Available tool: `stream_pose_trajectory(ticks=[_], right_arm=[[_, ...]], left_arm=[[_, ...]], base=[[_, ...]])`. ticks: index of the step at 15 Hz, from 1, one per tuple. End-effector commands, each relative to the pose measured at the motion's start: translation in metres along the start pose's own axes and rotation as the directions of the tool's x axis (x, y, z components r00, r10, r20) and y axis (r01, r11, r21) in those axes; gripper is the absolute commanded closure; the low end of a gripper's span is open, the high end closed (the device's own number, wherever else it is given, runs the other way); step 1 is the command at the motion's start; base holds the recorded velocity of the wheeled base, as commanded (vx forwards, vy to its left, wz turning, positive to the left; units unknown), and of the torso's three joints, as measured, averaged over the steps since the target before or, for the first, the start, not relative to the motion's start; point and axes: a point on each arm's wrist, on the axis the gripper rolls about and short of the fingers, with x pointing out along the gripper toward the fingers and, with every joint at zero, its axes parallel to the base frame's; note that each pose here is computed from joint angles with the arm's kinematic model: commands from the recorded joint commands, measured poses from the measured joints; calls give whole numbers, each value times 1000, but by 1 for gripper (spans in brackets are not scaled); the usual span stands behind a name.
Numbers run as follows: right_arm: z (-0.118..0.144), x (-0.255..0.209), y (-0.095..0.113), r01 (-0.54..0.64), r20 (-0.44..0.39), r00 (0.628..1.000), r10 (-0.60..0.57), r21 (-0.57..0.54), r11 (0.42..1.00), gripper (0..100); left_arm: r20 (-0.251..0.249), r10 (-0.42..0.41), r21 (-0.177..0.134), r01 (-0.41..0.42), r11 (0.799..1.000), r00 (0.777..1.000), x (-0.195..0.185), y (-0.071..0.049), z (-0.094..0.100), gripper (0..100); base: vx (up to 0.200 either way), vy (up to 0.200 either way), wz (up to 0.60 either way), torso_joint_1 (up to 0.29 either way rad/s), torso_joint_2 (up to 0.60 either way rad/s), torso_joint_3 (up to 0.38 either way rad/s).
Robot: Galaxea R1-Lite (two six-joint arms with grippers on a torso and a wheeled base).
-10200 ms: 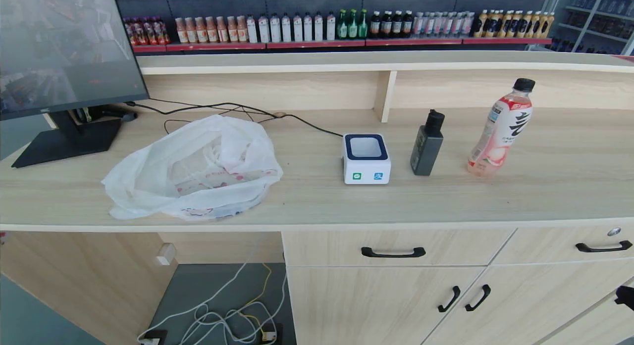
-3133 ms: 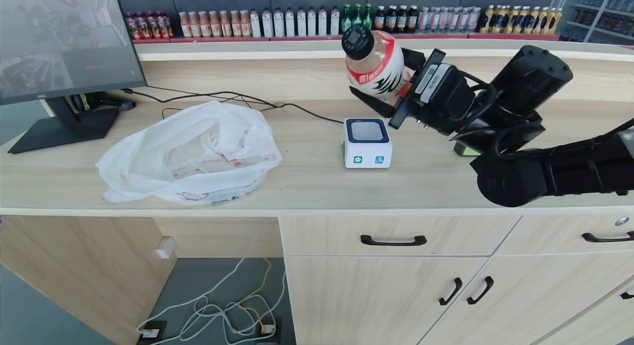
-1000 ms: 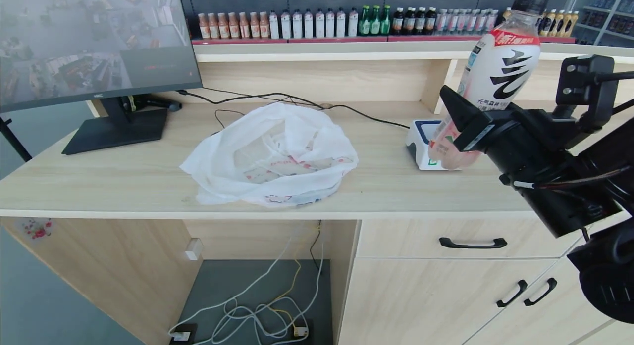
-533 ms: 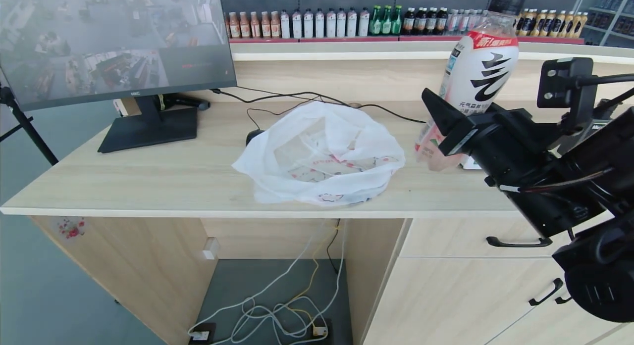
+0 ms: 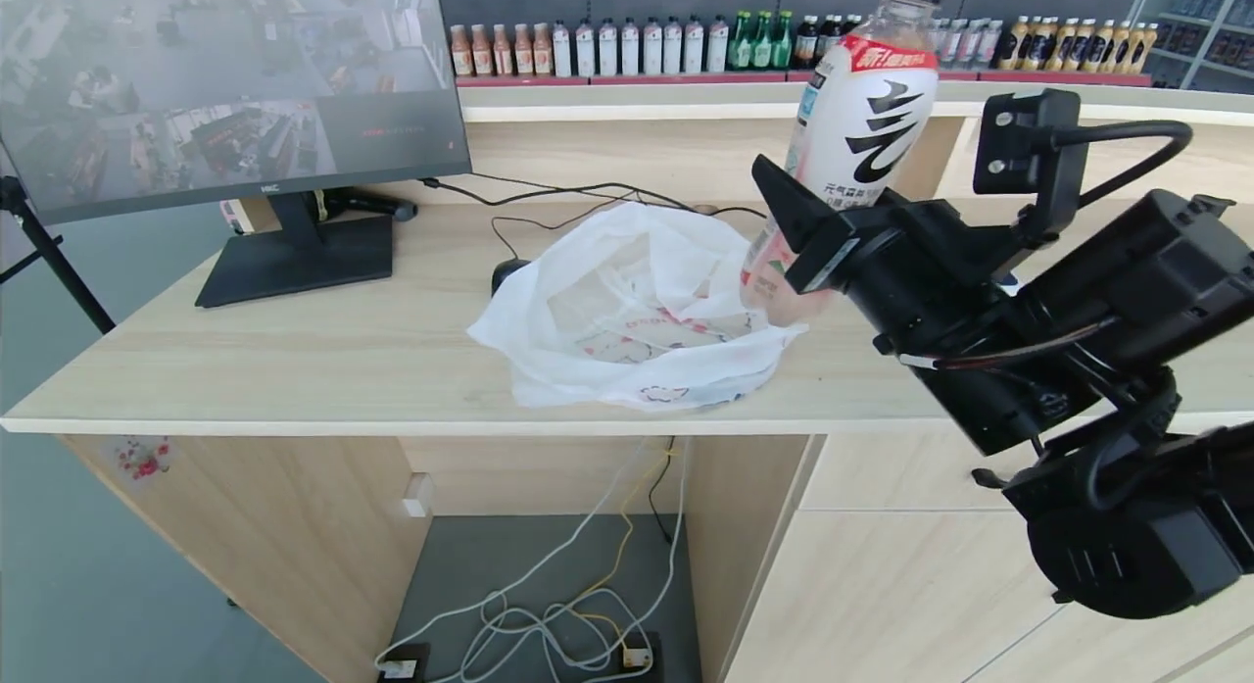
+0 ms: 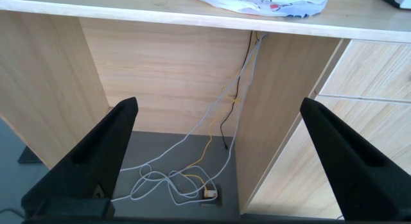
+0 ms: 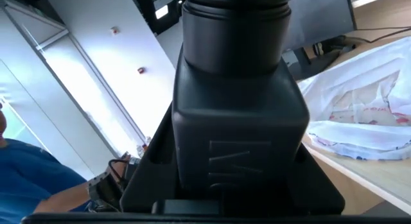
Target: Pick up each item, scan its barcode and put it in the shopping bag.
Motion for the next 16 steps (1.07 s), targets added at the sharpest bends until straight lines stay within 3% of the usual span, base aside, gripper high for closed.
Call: stream_pose_trajectory(ticks=[1,16], right_arm=[[-4,1,-3,7,-13,1000,-7,5,1000,100],[-4,-2,-1,10,-14,1000,-10,-2,1000,100]], left_arm=[[0,0,0,0,1000,1000,0,0,0,0],[0,0,0,0,1000,1000,0,0,0,0]], base=[[0,0,0,0,0,0],[0,0,0,0,0,0]])
